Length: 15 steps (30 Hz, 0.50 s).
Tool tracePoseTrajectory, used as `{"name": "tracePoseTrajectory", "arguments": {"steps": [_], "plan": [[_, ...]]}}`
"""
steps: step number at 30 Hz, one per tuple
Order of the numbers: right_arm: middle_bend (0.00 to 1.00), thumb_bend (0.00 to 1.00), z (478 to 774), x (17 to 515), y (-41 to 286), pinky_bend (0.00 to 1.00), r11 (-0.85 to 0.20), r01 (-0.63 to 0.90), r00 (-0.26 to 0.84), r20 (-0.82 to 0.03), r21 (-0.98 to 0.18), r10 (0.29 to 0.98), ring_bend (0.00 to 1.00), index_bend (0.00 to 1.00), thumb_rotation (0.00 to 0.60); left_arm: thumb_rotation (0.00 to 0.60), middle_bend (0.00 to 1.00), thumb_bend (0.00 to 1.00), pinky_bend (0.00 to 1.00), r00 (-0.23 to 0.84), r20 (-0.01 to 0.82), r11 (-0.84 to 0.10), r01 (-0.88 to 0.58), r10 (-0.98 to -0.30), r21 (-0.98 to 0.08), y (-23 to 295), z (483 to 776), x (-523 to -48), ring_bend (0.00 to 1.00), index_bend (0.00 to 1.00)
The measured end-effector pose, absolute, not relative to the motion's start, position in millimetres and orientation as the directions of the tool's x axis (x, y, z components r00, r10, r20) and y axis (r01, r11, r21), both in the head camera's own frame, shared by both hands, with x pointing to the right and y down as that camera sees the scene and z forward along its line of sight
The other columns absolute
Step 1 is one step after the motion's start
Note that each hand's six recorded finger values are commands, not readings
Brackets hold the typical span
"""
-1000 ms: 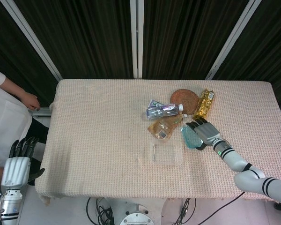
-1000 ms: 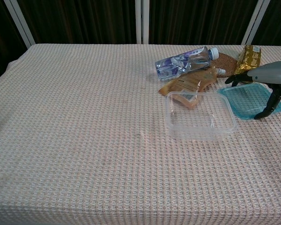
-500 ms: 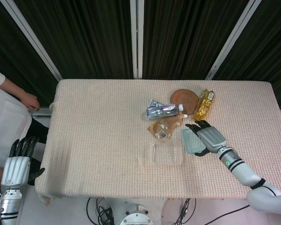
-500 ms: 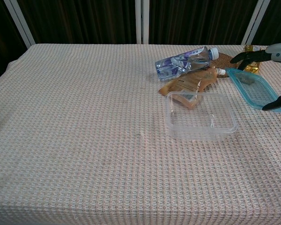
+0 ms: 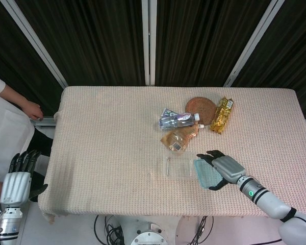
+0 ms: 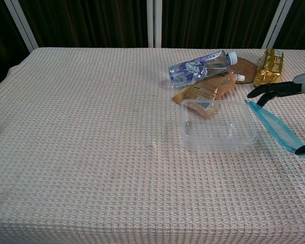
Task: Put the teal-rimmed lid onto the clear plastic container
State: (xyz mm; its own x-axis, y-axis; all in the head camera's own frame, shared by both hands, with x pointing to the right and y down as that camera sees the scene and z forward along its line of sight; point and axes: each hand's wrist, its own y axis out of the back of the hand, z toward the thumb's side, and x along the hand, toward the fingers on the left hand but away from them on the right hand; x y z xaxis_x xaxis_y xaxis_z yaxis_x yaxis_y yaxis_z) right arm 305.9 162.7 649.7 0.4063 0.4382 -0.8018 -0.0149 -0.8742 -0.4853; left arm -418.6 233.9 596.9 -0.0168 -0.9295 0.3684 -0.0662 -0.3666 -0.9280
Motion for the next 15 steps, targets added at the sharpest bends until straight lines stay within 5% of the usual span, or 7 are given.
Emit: {"name": "tracePoseTrajectory", "arguments": {"steps": [15], "plan": [[0.38,0.05,679,270,145,0.0,-0.893,-0.057,0.454,-0.808,-0.446,0.374,0.0,0.0,0.6,0.6,0.07,0.0,0.0,-0.023,0.368,-0.366,-0.066,-0.93,-0.928,236,597,-419,0.0,0.11]]}}
